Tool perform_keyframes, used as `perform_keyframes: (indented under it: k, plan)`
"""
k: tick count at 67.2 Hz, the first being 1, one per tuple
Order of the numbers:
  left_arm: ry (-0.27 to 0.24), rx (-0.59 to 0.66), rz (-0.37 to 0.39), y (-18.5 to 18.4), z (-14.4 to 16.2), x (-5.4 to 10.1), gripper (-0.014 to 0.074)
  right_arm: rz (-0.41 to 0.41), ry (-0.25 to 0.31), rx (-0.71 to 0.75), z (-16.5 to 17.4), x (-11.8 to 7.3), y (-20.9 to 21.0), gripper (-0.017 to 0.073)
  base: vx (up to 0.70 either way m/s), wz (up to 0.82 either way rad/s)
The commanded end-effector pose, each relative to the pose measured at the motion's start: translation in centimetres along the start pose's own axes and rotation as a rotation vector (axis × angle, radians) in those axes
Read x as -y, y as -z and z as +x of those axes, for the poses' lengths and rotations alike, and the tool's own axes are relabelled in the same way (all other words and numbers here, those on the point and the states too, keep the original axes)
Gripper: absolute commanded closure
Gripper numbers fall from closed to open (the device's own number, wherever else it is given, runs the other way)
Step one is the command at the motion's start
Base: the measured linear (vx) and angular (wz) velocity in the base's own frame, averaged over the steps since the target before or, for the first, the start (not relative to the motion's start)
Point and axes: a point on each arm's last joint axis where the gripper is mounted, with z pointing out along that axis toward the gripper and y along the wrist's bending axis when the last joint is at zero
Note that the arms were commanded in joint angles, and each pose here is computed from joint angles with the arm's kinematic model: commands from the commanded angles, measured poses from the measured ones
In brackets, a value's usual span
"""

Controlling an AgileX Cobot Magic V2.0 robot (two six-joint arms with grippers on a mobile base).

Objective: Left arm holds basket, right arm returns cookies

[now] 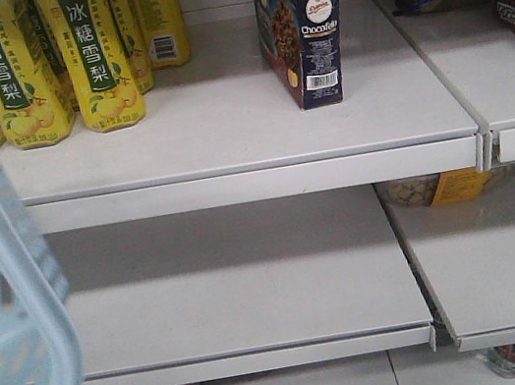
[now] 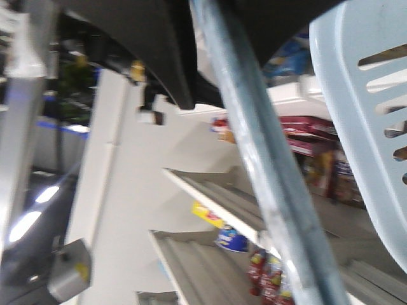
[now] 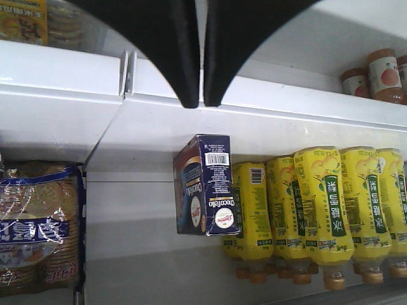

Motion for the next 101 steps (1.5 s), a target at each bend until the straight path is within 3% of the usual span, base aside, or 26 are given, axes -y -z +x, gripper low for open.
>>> perform_keyframes:
  k: [1,8,11,15,23,38,59,71,86,101]
  plan:
    - [-0.231,0.057,-0.157,0.2,-0.8,-0.4,0.0600,-0.007,0.031,0.022,-0.9,-0.1,-0.1,0.0567,0.00,0.00]
    - [-0.369,0.027,-0.304,0.1,-0.4,-1.0,0.0600,-0.007,0.032,0.022,-0.9,-0.1,-0.1,0.0567,0.00,0.00]
    - [-0.395,0.019,-0.360,0.1,-0.4,-1.2,0.0600,-0.008,0.032,0.022,-0.9,-0.1,-0.1,0.0567,0.00,0.00]
    - [-0.504,-0.007,-0.464,0.2,-0.3,-1.7,0.0600,-0.008,0.032,0.022,-0.9,-0.1,-0.1,0.0567,0.00,0.00]
    - [-0.621,-0.033,-0.640,0.5,-0.4,-2.4,0.0600,-0.008,0.032,0.022,-0.9,-0.1,-0.1,0.0567,0.00,0.00]
    - [-0.622,-0.001,-0.826,1.0,-0.7,-2.9,0.0600,-0.008,0.032,0.022,-0.9,-0.1,-0.1,0.0567,0.00,0.00]
    - [-0.609,-0.023,-0.854,1.0,0.1,-3.6,0.0600,-0.008,0.032,0.022,-0.9,-0.1,-0.1,0.0567,0.00,0.00]
    - [-0.578,-0.100,-0.891,1.1,2.8,-5.8,0.0600,-0.008,0.032,0.022,-0.9,-0.1,-0.1,0.0567,0.00,0.00]
    - [-0.538,-0.174,-0.989,1.9,7.3,-9.1,0.0600,-0.008,0.032,0.022,-0.9,-0.1,-0.1,0.0567,0.00,0.00]
    - [-0.526,-0.196,-1.012,2.8,10.5,-11.0,0.0600,-0.008,0.032,0.022,-0.9,-0.1,-0.1,0.0567,0.00,0.00]
